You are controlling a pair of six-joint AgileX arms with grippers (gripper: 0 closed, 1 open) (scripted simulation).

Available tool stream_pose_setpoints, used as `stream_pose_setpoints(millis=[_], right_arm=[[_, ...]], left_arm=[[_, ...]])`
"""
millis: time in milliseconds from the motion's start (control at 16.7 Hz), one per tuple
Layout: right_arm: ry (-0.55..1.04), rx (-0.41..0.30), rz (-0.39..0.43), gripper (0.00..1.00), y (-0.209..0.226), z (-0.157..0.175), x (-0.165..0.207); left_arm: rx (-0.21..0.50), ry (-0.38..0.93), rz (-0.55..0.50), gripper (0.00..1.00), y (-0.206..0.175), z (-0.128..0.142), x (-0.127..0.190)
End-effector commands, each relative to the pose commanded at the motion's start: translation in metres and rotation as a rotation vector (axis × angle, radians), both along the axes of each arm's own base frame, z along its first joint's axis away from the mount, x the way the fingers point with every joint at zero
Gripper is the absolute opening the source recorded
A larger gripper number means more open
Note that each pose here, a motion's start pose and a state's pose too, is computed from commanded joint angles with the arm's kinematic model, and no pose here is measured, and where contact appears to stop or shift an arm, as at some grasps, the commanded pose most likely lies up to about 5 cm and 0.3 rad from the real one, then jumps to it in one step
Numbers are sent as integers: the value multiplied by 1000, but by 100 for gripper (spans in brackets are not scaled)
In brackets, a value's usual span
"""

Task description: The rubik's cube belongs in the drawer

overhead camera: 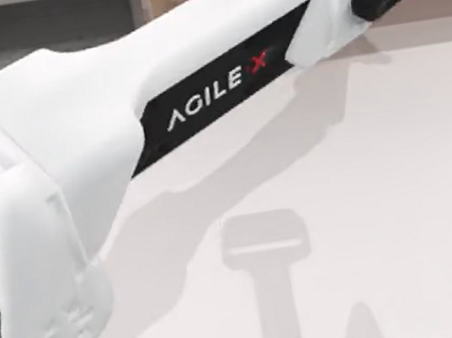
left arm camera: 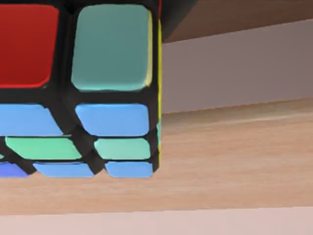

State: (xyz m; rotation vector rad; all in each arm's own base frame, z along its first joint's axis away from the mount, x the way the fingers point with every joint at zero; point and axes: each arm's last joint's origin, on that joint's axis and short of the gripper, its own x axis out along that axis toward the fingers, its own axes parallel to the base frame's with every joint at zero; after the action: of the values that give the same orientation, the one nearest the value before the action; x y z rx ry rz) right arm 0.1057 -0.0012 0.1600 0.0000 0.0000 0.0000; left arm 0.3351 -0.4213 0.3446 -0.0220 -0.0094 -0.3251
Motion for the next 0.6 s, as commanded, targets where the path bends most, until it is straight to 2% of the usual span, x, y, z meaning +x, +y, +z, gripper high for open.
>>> stream_pose_setpoints(millis=[120,300,480,600], right_arm=[[0,0,0,100,0,0,0],[0,0,0,100,0,0,0],[0,0,0,100,0,0,0],[0,0,0,100,0,0,0]], left_arm=[[19,7,-11,0,27,44,0],[71,34,15,0,86,100,7],[149,92,80,0,159,138,17],[211,157,138,0,209,151,23]])
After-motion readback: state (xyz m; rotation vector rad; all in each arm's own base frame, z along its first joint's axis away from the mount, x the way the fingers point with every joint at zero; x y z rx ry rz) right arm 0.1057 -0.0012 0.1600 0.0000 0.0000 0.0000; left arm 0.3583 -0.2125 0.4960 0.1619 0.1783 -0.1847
